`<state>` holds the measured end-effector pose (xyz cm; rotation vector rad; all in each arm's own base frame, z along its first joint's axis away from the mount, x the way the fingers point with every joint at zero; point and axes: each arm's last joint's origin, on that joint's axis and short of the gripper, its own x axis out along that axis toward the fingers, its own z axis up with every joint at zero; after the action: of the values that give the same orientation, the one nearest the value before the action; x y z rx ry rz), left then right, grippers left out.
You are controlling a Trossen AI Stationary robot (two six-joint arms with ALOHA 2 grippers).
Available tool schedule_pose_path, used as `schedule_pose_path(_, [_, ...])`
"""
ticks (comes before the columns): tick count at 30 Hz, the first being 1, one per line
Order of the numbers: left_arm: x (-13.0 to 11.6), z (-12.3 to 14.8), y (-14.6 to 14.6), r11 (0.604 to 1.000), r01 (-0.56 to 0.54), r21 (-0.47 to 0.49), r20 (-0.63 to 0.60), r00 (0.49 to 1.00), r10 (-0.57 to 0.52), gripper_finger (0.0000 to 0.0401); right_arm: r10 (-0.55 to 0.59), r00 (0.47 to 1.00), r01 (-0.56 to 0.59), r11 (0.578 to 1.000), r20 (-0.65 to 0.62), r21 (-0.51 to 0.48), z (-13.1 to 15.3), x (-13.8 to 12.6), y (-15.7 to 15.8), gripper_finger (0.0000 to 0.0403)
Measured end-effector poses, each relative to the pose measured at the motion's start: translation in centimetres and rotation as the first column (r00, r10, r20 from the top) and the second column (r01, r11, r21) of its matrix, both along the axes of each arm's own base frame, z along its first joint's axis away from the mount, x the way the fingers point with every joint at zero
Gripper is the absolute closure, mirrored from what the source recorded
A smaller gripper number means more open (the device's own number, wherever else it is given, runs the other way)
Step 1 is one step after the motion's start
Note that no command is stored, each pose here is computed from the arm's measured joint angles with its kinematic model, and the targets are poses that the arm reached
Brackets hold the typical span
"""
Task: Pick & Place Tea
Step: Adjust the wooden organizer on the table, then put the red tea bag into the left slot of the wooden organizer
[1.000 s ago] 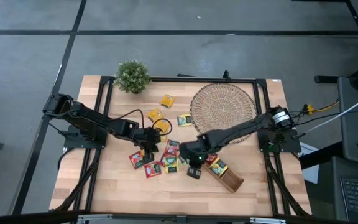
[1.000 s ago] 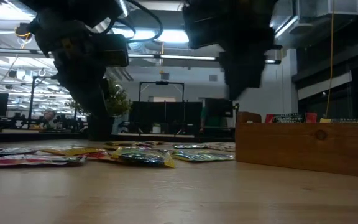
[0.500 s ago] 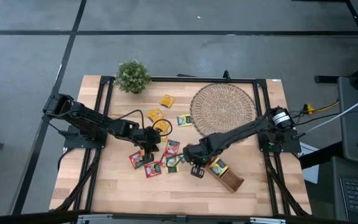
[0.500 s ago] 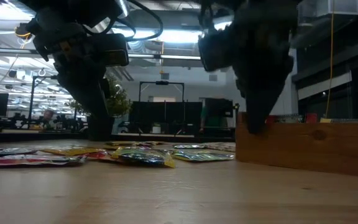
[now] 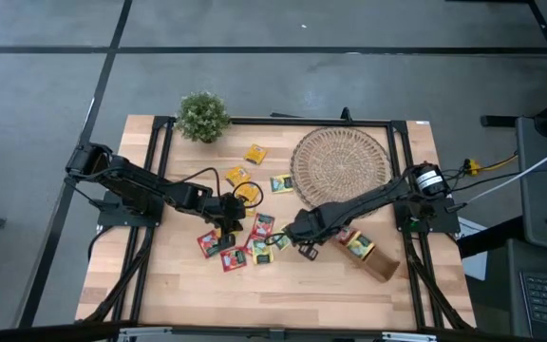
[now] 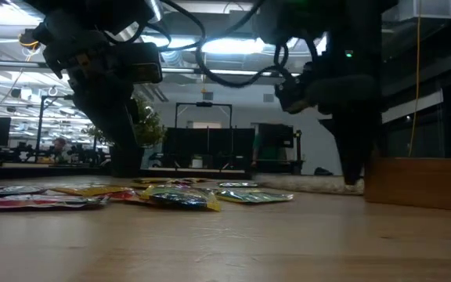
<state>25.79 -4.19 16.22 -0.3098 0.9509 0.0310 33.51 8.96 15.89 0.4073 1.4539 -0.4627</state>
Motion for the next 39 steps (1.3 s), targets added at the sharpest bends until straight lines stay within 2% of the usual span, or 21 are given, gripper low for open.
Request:
schedule_pose_path(6, [0.1, 0.0, 0.9, 0.996, -0.083, -0.032, -0.007, 0.997, 0.083, 0.0397, 0.073, 0.983, -0.078, 0.997, 0.170, 0.026, 1.8, 2.3, 0.4, 0.0397])
schedule_pose_path(10, [0.2, 0.0, 1.3, 0.992, -0.117, -0.054, -0.013, 0.993, 0.116, 0.0397, 0.154, 0.938, -0.172, 0.985, 0.309, 0.029, 2.6, 3.7, 0.8, 0.0397])
schedule_pose_path(13, [0.2, 0.0, 1.5, 0.991, -0.123, -0.055, -0.013, 0.992, 0.122, 0.0397, 0.171, 0.911, -0.202, 0.978, 0.376, 0.044, 2.7, 4.5, 0.7, 0.0397])
schedule_pose_path(19, [0.6, 0.3, 1.4, 0.990, -0.118, -0.076, 0.030, 0.992, 0.120, 0.0397, 0.183, 0.873, -0.217, 0.976, 0.452, 0.025, 1.9, 6.2, -0.6, 0.0397])
schedule_pose_path(28, [0.9, 0.5, 2.1, 0.988, -0.136, -0.075, 0.066, 0.988, 0.141, 0.0398, 0.196, 0.859, -0.225, 0.974, 0.473, 0.005, 1.9, 6.7, -1.8, 0.0397])
schedule_pose_path(31, [1.3, 0.5, 2.4, 0.990, -0.112, -0.089, 0.056, 0.992, 0.117, 0.0398, 0.192, 0.852, -0.230, 0.973, 0.488, 0.019, 1.6, 6.9, -1.6, 0.0397])
schedule_pose_path(33, [2.0, 0.8, 2.5, 0.993, -0.087, -0.080, 0.064, 0.994, 0.093, 0.0398, 0.187, 0.828, -0.243, 0.969, 0.528, 0.038, 1.7, 7.4, -1.5, 0.0397])
schedule_pose_path(39, [2.8, 0.6, 3.2, 0.998, -0.061, -0.029, 0.040, 0.997, 0.062, 0.0398, 0.173, 0.843, -0.235, 0.970, 0.510, 0.059, 1.1, 7.4, -1.4, 0.0397])
